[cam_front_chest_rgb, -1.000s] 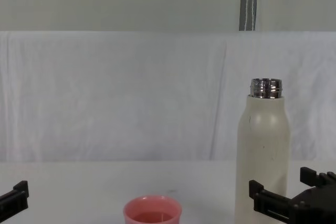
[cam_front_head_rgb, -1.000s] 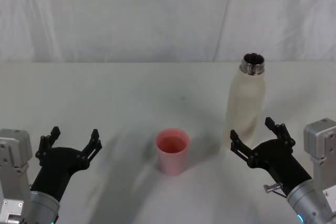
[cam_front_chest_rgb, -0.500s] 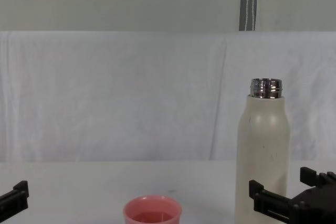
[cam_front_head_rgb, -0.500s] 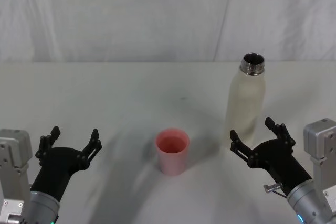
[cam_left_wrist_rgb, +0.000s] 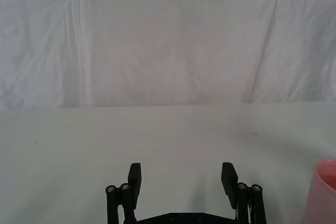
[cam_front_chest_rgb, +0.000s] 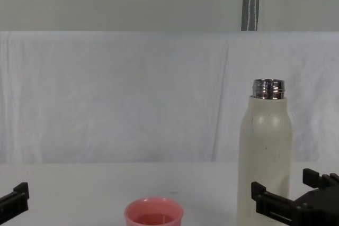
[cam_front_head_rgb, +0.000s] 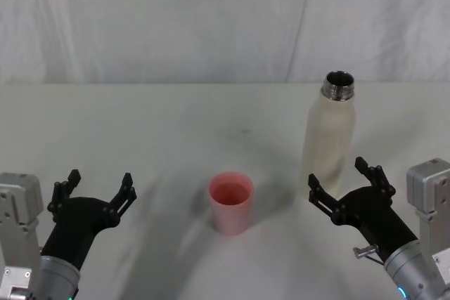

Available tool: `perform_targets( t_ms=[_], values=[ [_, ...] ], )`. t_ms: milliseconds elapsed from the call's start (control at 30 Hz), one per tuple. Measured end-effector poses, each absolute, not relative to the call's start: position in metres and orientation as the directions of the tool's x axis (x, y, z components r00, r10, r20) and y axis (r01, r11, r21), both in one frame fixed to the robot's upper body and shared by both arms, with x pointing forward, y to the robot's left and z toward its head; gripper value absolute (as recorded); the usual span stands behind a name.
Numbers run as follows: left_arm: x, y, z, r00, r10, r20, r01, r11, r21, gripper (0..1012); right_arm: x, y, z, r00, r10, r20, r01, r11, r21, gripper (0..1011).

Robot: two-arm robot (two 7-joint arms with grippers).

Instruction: Grasp the thermos with one hand and pour water into the cup lid.

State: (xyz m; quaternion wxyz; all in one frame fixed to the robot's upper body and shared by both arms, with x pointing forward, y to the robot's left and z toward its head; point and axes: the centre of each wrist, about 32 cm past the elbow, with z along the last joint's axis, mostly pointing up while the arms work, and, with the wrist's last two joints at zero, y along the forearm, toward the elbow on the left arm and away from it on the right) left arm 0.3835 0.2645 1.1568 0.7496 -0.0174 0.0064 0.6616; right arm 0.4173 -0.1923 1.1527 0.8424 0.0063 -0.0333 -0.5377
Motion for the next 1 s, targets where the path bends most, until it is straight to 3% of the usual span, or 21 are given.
perform_targets(
  t_ms=[1000],
  values=[
    [0.3835,0.2645,1.1568,0.125,0.992,-0.033,-0.992,0.124,-0.018,1001,0.4173,-0.1923,1.1527,0.42,-0.906,0.049,0.906,0.422,0.046,1001]
  ],
)
